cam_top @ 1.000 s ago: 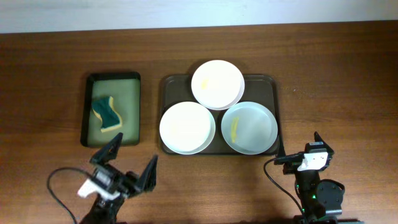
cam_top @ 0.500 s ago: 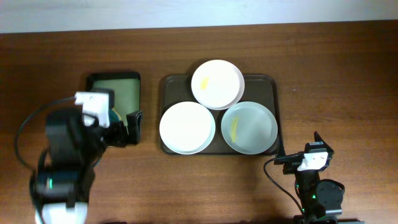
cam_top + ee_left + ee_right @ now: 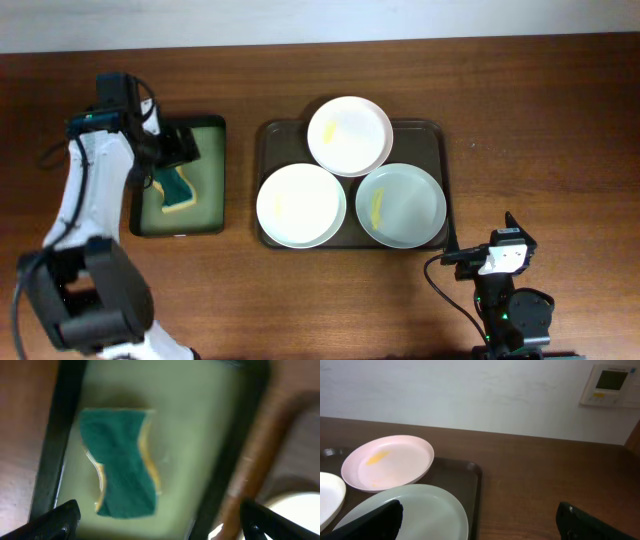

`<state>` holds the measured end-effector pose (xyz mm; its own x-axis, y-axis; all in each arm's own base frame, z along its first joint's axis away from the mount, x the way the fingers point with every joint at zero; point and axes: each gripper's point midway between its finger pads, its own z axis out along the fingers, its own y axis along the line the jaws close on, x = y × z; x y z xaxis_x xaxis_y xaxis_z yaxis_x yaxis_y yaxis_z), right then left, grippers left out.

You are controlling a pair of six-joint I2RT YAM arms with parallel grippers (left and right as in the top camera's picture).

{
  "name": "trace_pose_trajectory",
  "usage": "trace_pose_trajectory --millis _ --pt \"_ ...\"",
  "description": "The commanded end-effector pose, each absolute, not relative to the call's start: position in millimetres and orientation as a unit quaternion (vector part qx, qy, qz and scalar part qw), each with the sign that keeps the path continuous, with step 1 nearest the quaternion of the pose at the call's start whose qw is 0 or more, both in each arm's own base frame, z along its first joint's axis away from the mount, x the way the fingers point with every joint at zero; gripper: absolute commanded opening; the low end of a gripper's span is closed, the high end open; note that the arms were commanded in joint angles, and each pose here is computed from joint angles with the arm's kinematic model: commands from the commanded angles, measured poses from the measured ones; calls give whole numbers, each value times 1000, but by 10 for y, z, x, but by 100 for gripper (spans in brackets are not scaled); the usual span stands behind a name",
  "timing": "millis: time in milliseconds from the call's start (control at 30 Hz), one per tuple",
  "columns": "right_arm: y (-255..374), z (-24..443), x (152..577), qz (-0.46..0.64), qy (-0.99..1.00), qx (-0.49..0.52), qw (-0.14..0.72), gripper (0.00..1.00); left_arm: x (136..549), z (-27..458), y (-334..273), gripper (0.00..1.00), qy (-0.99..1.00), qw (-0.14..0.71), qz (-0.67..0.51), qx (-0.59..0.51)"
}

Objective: Clean dirty plates on tray and stack at the side
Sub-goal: 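Reach the left gripper into the black tray and grasp the sponge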

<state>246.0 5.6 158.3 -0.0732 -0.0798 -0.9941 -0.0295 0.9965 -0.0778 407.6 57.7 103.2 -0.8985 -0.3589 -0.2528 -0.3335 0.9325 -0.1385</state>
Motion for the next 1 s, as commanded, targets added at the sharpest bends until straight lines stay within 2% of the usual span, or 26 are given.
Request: trace_pose_trajectory --millis 0,200,367,433,500,567,600,633,667,700,733,900,933,967 --pt "55 1553 2459 -17 734 -34 678 98 4024 667 845 99 962 90 -38 -256" --pt "56 1553 2459 -17 734 -34 678 98 3896 175 897 99 965 23 -36 -258" --pt "55 1554 2459 -17 734 -34 678 98 3848 -30 882 85 965 -2 -36 -259" --pt "55 1553 2459 -17 734 -34 678 98 3831 -81 879 56 967 -9 -35 -252" --pt "55 1553 2459 -17 734 -34 678 98 3827 -81 877 36 967 -10 -36 -252" --pt "55 1553 2459 -17 734 -34 678 98 3824 -77 857 1 967 -12 -41 -252" --pt "55 1552 2459 -17 734 -34 678 98 3831 -75 835 0 966 -12 -48 -252" --pt "56 1553 2459 -17 734 -34 678 98 3835 -74 828 3 966 -11 -50 -252" --pt "56 1553 2459 -17 734 -34 678 98 3836 -74 829 36 966 -11 -50 -252" --pt "55 1553 2459 -17 734 -34 678 98 3845 -75 832 89 966 -9 -50 -252" --pt "55 1553 2459 -17 734 -34 678 98 3858 -75 841 100 967 -6 -48 -252" --pt "55 1552 2459 -17 734 -34 678 98 4040 -76 962 99 967 36 -27 -251" --pt "56 1553 2459 -17 734 -34 678 98 4068 -75 969 95 967 42 -27 -250" --pt "56 1553 2459 -17 734 -34 678 98 4085 -73 974 73 967 46 -27 -250"
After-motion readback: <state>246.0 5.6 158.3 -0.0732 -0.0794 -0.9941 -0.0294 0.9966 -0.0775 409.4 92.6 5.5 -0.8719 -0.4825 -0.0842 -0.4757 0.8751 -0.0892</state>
